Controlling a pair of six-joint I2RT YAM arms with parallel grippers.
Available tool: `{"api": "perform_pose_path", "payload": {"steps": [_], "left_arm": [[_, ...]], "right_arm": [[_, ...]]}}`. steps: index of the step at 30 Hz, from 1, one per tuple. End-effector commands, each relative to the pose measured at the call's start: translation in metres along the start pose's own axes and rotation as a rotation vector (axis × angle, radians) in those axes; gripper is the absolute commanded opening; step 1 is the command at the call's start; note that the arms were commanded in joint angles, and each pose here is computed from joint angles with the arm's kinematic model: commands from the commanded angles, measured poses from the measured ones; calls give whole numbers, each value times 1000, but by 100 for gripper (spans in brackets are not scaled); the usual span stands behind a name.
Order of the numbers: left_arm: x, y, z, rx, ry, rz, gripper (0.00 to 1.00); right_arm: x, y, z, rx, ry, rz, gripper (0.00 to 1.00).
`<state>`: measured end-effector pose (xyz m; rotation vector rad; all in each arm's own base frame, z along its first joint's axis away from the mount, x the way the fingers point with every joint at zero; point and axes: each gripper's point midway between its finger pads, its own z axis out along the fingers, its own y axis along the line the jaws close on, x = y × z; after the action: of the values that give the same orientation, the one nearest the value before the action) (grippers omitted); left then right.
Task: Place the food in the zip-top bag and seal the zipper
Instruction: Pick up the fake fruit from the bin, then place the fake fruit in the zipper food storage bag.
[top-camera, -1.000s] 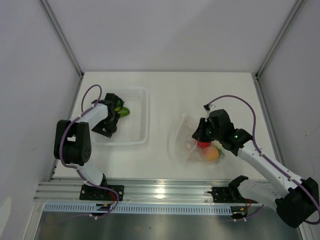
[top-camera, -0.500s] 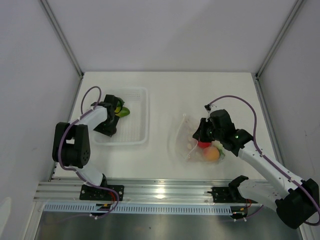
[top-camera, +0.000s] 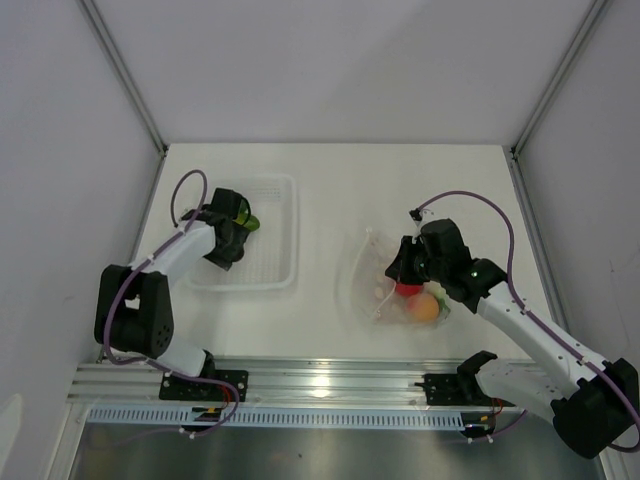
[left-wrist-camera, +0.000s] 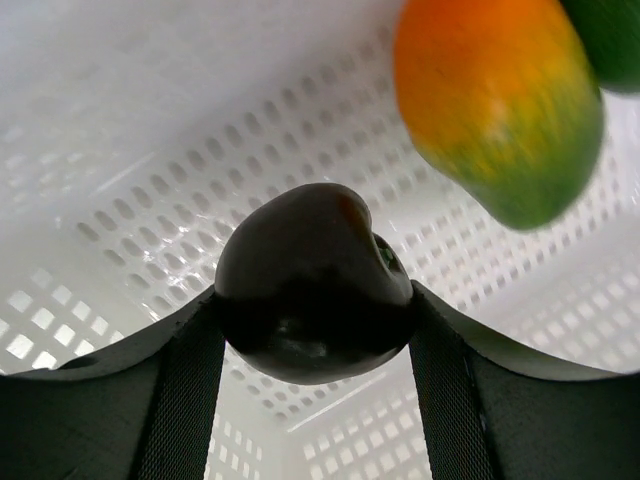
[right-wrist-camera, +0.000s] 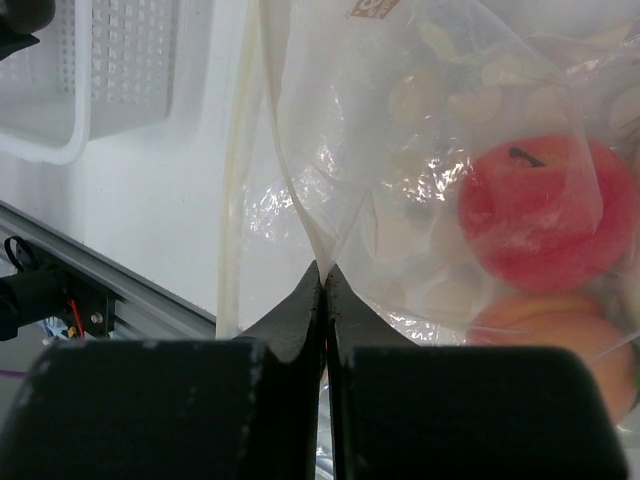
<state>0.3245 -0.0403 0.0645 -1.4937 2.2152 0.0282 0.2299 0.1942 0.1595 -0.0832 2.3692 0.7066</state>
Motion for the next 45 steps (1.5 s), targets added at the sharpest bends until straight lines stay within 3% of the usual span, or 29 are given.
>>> {"api": "perform_pose_path", "payload": {"steps": [1, 7, 16, 23, 27, 37, 45], "left_arm": [[7, -18, -24, 150, -3, 84, 1], [18, -49, -58, 416, 9, 188, 0], [42, -89, -143, 878, -36, 445, 1], [109, -106, -201, 1275, 57, 684, 1], [150, -99, -223, 1441, 167, 780, 1], [238, -85, -253, 1616, 408, 926, 1], [280, -67, -238, 1608, 566, 935, 1]], "right_arm": [[-13, 8, -7, -26, -45, -9, 0], [-14, 8, -9, -24, -50, -3, 0], [-16, 9, -9, -26, -52, 6, 0], [-15, 10, -8, -27, -52, 11, 0], [-15, 10, -8, -26, -54, 15, 0], [-16, 13, -7, -34, -50, 18, 0], [-19, 11, -10, -25, -61, 12, 0]]}}
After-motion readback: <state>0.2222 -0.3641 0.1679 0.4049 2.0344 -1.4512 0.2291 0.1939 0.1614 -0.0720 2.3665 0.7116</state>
